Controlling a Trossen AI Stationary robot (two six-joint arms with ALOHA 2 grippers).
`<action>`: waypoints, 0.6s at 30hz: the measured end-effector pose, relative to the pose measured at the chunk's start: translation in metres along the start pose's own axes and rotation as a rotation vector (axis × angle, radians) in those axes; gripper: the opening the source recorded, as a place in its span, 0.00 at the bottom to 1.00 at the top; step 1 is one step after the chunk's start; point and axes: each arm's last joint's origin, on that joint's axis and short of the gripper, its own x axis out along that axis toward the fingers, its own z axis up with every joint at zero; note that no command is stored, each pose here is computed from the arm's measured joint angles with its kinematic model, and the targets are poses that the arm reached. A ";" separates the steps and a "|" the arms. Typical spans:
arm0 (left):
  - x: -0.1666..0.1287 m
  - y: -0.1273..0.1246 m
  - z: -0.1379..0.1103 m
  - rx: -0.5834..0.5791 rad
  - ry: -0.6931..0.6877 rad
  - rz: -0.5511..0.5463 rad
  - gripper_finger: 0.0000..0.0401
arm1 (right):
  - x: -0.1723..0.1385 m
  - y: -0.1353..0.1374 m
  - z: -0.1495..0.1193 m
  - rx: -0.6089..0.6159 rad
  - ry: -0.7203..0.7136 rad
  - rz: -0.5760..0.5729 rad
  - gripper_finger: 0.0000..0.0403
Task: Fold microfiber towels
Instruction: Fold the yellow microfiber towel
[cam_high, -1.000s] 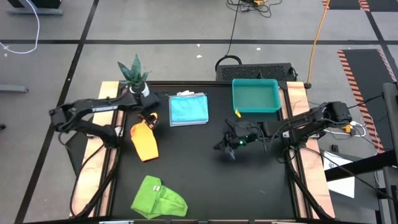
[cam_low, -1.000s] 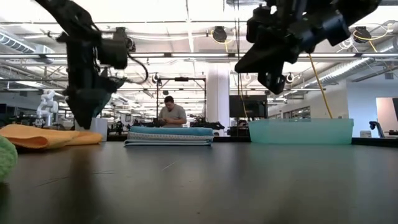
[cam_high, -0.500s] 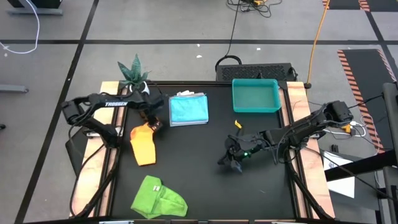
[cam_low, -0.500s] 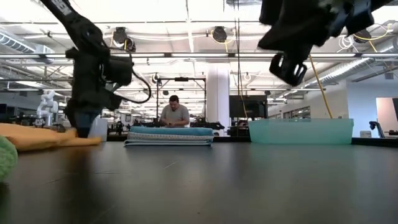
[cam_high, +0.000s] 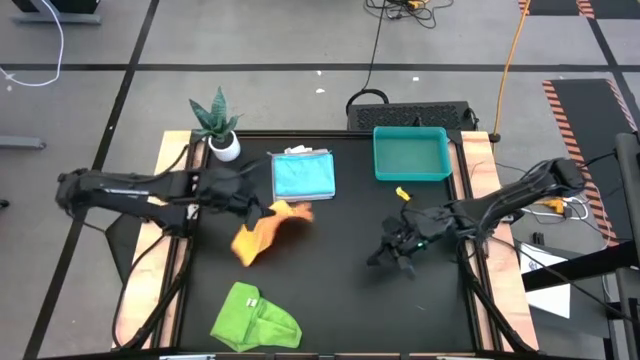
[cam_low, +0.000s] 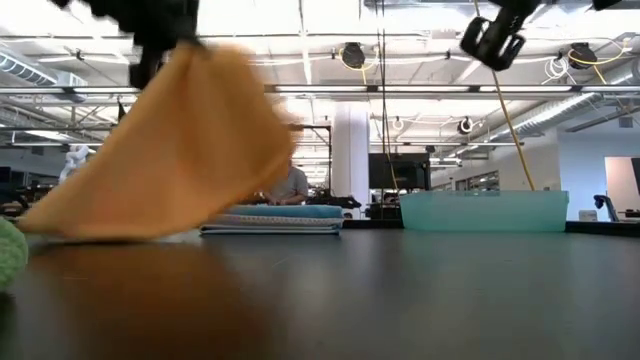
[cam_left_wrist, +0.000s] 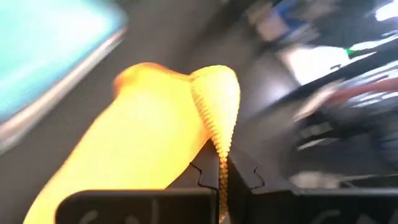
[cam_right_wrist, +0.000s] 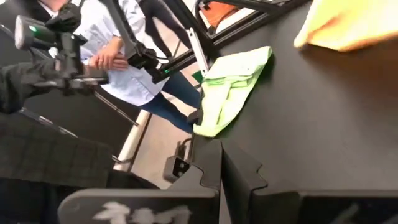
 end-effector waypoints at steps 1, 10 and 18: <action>-0.001 -0.012 -0.002 0.014 -0.048 -0.060 0.01 | -0.004 0.002 0.000 0.000 0.001 -0.002 0.00; 0.039 -0.068 -0.055 0.219 -0.095 -0.162 0.01 | -0.009 0.001 -0.020 0.010 0.101 -0.166 0.00; 0.104 -0.053 -0.113 0.305 0.210 -0.037 0.02 | 0.033 -0.011 -0.053 -0.015 0.244 -0.252 0.00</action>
